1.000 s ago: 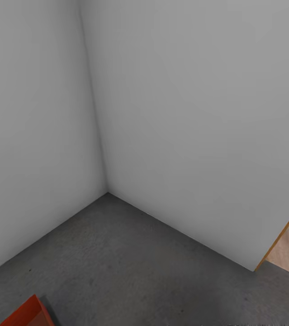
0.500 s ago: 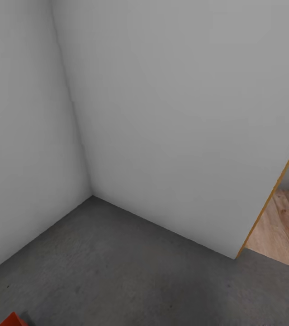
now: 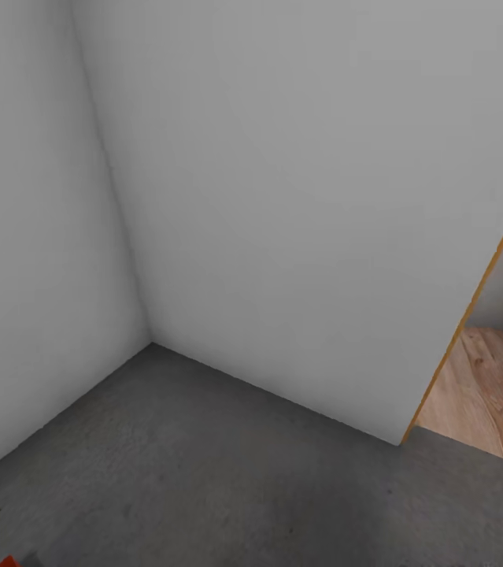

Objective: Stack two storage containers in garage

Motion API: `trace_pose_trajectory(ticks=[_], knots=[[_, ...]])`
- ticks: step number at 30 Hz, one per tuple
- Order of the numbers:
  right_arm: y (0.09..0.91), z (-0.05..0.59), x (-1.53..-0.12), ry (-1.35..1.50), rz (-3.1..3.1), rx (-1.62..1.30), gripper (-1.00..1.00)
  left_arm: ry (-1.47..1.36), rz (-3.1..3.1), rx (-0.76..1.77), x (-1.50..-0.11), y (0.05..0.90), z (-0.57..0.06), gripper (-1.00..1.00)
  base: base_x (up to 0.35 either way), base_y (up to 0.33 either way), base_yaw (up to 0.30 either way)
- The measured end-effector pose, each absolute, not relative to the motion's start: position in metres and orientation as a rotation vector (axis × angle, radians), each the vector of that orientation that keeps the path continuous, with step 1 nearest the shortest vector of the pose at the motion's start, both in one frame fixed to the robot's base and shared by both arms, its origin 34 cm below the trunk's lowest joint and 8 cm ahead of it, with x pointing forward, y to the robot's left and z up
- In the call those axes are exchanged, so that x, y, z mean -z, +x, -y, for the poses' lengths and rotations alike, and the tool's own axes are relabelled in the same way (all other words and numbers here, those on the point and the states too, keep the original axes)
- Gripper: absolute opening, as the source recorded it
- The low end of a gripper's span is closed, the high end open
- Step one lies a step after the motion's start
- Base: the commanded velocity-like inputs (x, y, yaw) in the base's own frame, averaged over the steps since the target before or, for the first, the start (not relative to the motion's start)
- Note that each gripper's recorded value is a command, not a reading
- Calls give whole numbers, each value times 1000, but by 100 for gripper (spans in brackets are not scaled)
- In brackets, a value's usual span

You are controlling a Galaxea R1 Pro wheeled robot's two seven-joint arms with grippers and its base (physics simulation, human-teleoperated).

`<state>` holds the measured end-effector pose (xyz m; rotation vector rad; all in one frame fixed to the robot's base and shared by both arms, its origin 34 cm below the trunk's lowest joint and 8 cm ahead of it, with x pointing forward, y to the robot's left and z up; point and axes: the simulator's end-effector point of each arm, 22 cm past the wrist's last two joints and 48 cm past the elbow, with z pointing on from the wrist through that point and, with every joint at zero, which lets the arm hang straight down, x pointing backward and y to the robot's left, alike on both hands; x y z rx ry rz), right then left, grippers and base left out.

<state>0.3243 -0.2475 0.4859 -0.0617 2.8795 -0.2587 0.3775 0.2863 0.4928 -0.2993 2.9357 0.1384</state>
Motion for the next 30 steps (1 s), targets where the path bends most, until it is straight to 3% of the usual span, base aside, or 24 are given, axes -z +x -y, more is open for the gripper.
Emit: trace_pose_trajectory(ticks=[25, 30], knots=[[322, 247, -486, -65, -2889, 258, 100, -295, -2962, -105, -487, 354, -265, 100, 0, 0, -285], [321, 247, -486, -65, -2890, 257, 100, -296, -2961, -104, -488, 354, -265, 100, 0, 0, -142]])
